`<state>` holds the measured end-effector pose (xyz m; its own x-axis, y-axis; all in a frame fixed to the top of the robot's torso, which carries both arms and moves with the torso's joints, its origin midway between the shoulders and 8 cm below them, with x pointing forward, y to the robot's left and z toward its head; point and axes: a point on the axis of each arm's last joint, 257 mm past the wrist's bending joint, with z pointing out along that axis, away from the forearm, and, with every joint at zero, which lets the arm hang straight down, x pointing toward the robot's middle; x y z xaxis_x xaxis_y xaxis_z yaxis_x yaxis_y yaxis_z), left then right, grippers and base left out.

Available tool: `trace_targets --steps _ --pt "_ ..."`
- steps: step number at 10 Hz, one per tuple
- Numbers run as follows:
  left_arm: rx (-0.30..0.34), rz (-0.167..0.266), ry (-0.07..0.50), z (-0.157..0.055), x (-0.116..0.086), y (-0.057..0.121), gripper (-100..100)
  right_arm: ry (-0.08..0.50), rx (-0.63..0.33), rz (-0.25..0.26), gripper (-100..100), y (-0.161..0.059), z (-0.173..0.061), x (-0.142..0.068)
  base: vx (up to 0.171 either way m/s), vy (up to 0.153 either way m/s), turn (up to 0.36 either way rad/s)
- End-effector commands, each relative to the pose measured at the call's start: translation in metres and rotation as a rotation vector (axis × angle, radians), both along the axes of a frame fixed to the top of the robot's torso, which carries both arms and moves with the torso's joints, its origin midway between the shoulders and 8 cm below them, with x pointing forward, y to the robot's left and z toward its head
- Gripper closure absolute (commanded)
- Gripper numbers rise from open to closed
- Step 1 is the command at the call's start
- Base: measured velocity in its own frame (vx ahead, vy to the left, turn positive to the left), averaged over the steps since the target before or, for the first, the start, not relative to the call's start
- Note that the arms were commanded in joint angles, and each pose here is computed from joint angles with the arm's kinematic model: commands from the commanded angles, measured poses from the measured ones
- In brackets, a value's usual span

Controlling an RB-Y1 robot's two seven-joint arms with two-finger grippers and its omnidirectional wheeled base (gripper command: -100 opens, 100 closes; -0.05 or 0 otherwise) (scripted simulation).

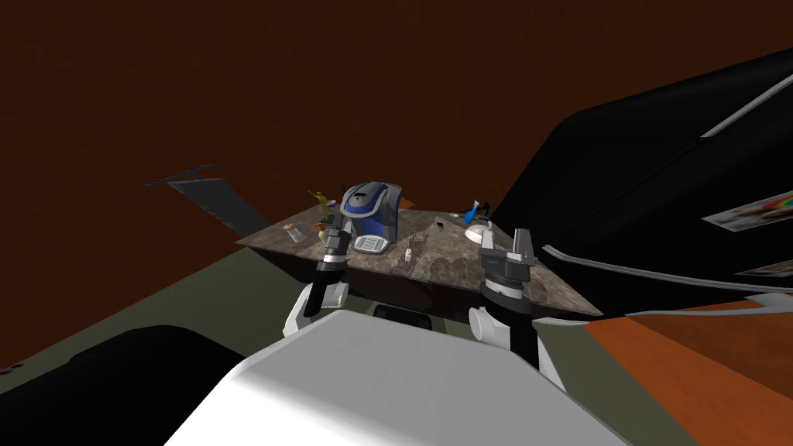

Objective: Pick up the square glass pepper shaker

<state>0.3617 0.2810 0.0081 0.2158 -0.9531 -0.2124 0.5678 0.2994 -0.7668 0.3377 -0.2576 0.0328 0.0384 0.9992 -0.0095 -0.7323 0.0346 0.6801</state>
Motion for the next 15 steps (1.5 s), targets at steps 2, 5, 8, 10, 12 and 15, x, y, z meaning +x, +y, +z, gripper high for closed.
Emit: trace_targets --steps 2,5,8,10,12,15 --pt "0.068 -0.014 0.074 -0.022 0.008 -0.006 -100 0.0 0.0 0.0 0 0.0 0.0 0.0 -0.004 -0.054 -0.037" --pt "0.144 -0.015 0.183 -0.058 0.018 -0.008 -100 0.0 0.0 0.0 0 0.0 0.0 0.0 -0.012 -0.091 -0.037" --pt "0.235 -0.009 0.314 -0.105 0.025 -0.008 -100 0.0 0.0 0.0 0 0.0 0.0 0.0 -0.007 -0.118 -0.049" --pt "0.302 -0.003 0.403 -0.138 0.026 -0.005 -100 0.0 0.0 0.0 0 0.0 0.0 0.0 -0.01 -0.128 -0.049" --pt "0.368 0.004 0.485 -0.169 0.026 -0.001 -100 0.0 0.0 0.0 0 0.0 0.0 0.0 0.011 -0.128 -0.043" --pt "0.462 0.015 0.59 -0.209 0.021 0.008 -100 0.0 0.0 0.0 0 0.0 0.0 0.0 -0.01 -0.125 -0.036"
